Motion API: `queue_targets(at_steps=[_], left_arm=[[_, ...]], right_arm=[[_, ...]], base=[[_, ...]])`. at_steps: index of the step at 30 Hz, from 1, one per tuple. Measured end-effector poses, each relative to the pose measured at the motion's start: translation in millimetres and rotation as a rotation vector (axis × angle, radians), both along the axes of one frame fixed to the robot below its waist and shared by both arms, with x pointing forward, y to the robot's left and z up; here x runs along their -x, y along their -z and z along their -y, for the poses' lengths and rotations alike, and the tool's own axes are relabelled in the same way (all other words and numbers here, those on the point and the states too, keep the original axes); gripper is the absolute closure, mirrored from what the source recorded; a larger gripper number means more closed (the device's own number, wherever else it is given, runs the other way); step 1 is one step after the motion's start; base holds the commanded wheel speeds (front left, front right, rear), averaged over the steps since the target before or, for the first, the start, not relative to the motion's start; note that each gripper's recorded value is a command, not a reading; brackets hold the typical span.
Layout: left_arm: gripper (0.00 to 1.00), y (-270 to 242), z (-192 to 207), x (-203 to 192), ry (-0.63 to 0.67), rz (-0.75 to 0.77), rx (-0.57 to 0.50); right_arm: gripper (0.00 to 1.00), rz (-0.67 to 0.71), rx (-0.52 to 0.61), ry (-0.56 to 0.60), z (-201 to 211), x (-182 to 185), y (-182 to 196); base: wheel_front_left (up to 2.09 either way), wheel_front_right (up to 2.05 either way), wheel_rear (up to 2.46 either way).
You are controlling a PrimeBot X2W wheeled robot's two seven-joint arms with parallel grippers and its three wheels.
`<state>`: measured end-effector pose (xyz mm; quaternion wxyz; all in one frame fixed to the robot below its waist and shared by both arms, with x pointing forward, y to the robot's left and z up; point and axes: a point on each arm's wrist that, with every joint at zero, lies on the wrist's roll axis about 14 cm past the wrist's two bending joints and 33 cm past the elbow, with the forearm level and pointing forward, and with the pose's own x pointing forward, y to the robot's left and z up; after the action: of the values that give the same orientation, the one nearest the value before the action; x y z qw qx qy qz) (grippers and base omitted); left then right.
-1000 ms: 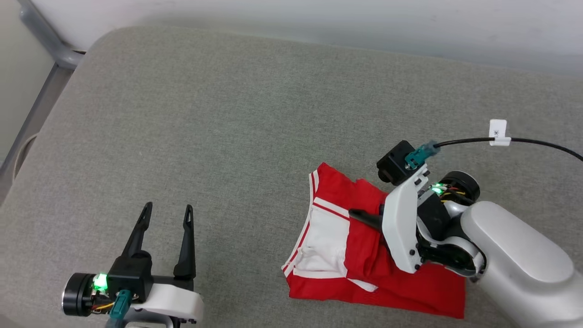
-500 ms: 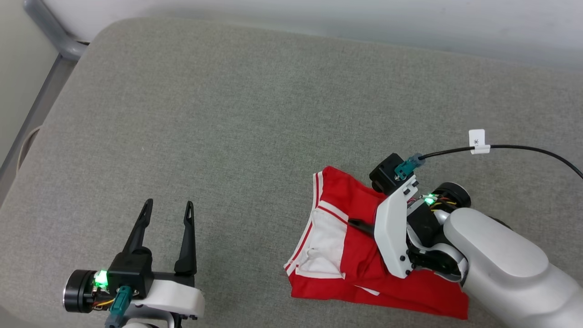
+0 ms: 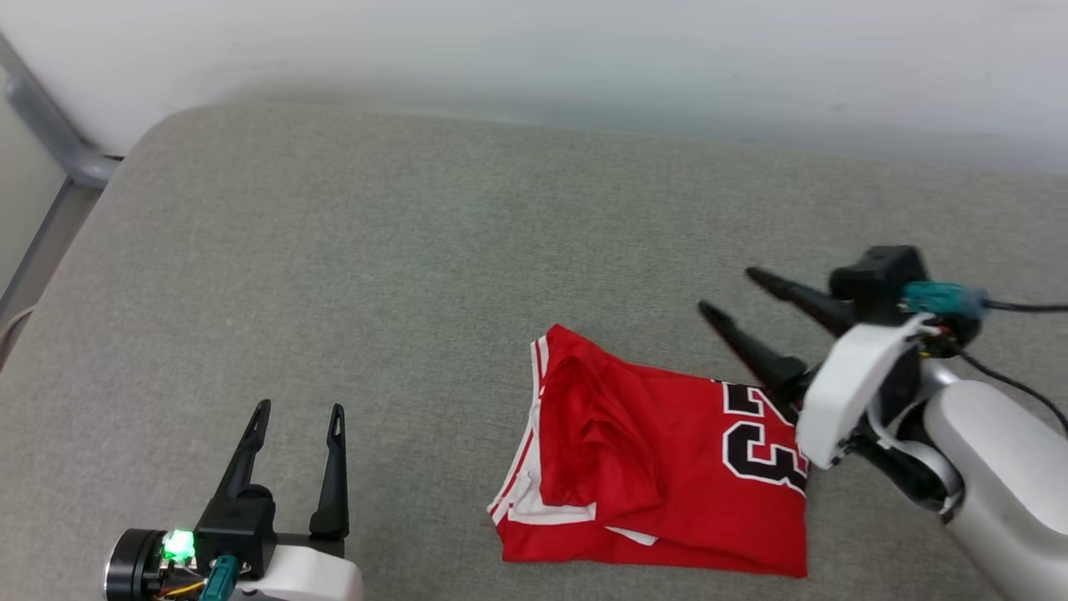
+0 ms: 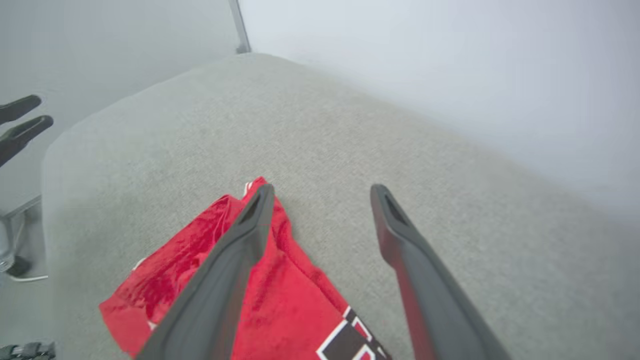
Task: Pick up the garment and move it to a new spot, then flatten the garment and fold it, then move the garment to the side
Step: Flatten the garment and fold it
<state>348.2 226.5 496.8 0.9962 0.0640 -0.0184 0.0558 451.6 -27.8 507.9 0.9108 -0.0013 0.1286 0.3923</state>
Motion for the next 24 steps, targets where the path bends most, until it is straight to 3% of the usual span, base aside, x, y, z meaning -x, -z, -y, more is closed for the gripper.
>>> queue_targets(at_steps=[9,16,24], left_arm=[[0.00,-7.8,17.5,-3.0,0.061,0.028,-0.008],[0.00,-13.2,28.3,-6.0,0.098,0.047,-0.008],[0.00,-22.0,32.8,-2.5,0.114,0.075,-0.004]], right_arm=[[0.00,0.369,-0.091,0.360,90.9,-11.1,-49.3],[0.00,0.485,-0.110,0.571,127.0,19.0,-58.4],[0.00,0.518,-0.119,0.678,138.3,62.1,-59.6]], base=[[0.00,0.00,0.00],[0.00,0.00,0.00],[0.00,0.00,0.00]])
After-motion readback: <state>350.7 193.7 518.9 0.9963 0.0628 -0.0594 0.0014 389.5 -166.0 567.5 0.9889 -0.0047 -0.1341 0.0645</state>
